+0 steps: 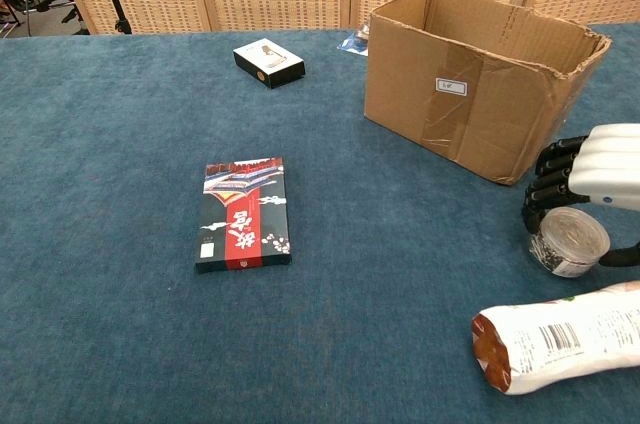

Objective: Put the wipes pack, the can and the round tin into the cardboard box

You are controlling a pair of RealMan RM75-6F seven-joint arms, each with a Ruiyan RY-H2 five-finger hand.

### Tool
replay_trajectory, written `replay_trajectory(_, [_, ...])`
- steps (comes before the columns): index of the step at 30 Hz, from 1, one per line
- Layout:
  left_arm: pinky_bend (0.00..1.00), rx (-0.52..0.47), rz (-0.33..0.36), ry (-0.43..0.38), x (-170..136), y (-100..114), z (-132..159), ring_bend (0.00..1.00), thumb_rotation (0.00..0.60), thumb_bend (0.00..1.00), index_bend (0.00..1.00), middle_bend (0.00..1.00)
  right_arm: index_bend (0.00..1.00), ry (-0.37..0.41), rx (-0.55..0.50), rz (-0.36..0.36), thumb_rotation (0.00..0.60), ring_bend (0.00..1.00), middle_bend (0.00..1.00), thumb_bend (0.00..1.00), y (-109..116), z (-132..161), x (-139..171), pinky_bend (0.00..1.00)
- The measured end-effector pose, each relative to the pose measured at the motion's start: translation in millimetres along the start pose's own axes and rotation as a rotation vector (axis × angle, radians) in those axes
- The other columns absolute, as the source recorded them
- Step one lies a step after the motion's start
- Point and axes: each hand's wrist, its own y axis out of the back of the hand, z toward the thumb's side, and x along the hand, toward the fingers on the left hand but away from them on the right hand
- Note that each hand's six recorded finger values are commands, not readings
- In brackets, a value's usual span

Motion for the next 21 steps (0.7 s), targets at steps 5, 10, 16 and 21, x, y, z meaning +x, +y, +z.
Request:
replay_trajectory(5, [0.0,0.002,-0.003,-0.001,0.2,-0.9,0.4,0.0,0.6,0.0,0.0,0.0,0.57,0.023,0.003,-0.075,0.6,0.38,0.53,0.62,21.9,4.0,12.4,0.23])
replay_trajectory(10, [0.0,0.003,-0.005,-0.003,-0.1,-1.2,1.1,0.0,0.6,0.0,0.0,0.0,0.57,0.027,0.044,-0.14,0.6,0.39,0.54,0.62,46.6,1.2,35.7,0.24])
replay_trajectory(16, [0.0,0.004,-0.006,-0.007,-0.8,-1.6,2.0,0.0,0.6,0.0,0.0,0.0,0.57,-0.044,0.093,-0.172,0.6,0.4,0.54,0.62,67.9,-19.0,63.7,0.25])
replay_trajectory(21, [0.0,0.006,-0.008,-0.008,-1.0,-2.1,2.6,0.0,0.6,0.0,0.0,0.0,0.57,-0.106,0.095,-0.234,0.6,0.41,0.55,0.62,90.6,-34.5,82.7,0.27])
